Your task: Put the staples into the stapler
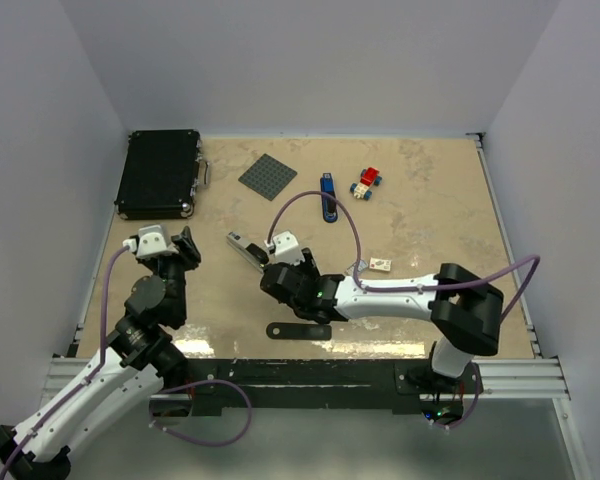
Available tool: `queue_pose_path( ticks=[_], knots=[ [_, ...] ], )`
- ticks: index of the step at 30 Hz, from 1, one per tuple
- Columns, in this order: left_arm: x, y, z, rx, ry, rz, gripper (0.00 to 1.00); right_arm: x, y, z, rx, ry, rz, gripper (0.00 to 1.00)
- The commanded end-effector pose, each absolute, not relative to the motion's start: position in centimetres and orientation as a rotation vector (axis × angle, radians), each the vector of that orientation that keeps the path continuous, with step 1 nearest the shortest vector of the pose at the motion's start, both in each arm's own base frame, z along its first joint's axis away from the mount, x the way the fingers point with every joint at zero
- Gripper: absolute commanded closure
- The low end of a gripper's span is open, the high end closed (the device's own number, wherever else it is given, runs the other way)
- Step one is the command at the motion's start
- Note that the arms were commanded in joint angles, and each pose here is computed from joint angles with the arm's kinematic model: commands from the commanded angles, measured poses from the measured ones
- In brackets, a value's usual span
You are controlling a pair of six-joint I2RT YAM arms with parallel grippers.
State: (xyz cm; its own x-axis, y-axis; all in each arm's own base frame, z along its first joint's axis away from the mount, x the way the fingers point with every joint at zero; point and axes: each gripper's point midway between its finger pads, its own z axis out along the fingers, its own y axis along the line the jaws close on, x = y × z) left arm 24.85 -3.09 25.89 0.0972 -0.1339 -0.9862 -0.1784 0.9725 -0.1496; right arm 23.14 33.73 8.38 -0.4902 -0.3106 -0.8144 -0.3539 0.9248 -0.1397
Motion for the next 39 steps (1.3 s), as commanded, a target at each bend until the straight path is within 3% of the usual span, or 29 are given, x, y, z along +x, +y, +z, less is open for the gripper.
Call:
queue_pose_path(
  ticks=[1,5,11,17,25,39],
  knots=[
    [24.9,-3.0,27.2,-0.273,1.443,0.01,0.47,21.5,33.8,11.1,-0.453,2.172,0.202,0.34],
    [25.1,-3.3,27.3,-0.259,1.448,0.004,0.47,21.7,31.1,11.5,-0.397,2.271,0.265,0.34],
    [25.7,-3.5,27.1,-0.24,1.464,0.001,0.46,26.6,22.2,11.5,-0.233,2.385,0.142,0.35],
    [26.1,-3.2,27.0,-0.247,1.466,-0.004,0.46,29.6,16.7,9.4,-0.22,2.496,0.066,0.42],
    [26.4,-3.1,26.7,-0.243,1.478,0.008,0.46,31.3,16.4,6.6,-0.344,2.574,0.046,0.57],
    [26.8,-3.1,26.4,-0.238,1.49,0.004,0.46,29.7,18.6,4.7,-0.425,2.671,0.198,0.78]
  ],
)
